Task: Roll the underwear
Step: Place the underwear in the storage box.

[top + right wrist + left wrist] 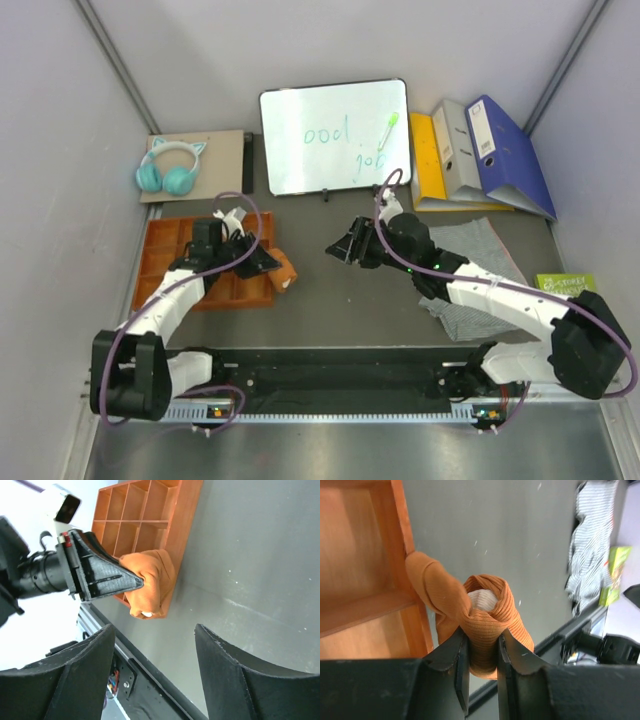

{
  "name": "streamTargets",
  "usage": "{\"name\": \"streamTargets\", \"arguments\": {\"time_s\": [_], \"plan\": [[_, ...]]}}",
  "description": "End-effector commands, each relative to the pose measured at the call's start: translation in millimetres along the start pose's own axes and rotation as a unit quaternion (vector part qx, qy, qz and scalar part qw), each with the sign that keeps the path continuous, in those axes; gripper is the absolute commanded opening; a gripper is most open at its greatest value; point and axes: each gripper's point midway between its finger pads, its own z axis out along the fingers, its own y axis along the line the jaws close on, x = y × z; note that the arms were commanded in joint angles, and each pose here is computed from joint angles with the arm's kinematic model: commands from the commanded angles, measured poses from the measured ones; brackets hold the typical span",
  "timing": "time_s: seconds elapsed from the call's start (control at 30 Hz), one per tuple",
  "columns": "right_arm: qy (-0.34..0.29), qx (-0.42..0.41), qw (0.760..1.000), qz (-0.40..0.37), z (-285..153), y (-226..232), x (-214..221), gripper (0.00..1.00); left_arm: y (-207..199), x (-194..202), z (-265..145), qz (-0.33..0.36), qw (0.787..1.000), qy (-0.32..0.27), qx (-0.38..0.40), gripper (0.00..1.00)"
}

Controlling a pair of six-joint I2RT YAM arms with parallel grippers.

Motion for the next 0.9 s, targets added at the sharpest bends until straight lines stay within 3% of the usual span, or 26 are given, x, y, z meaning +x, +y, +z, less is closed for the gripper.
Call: {"name": "streamTargets", "arguments": {"time_s": [0.0,0.27,0.87], "plan": [[-0.016,-0.031,0.999,-0.019,-12.0,7.9,-10.8,0.64,-5.6,-3.3,-6.4,0.028,0.999,0.040,-0.003,0.00],[-0.018,-0.057,0.998,-0.027,-22.5,12.0,-9.6,0.65,28.1,0.5,-27.7,0.011,0.994,0.053,-0.095,0.00],[-0.032,-0.073,0.996,-0.046,-43.5,11.2,-9.0,0.66,72.1,5.5,-15.7,-0.014,0.981,0.096,-0.170,0.00]]}}
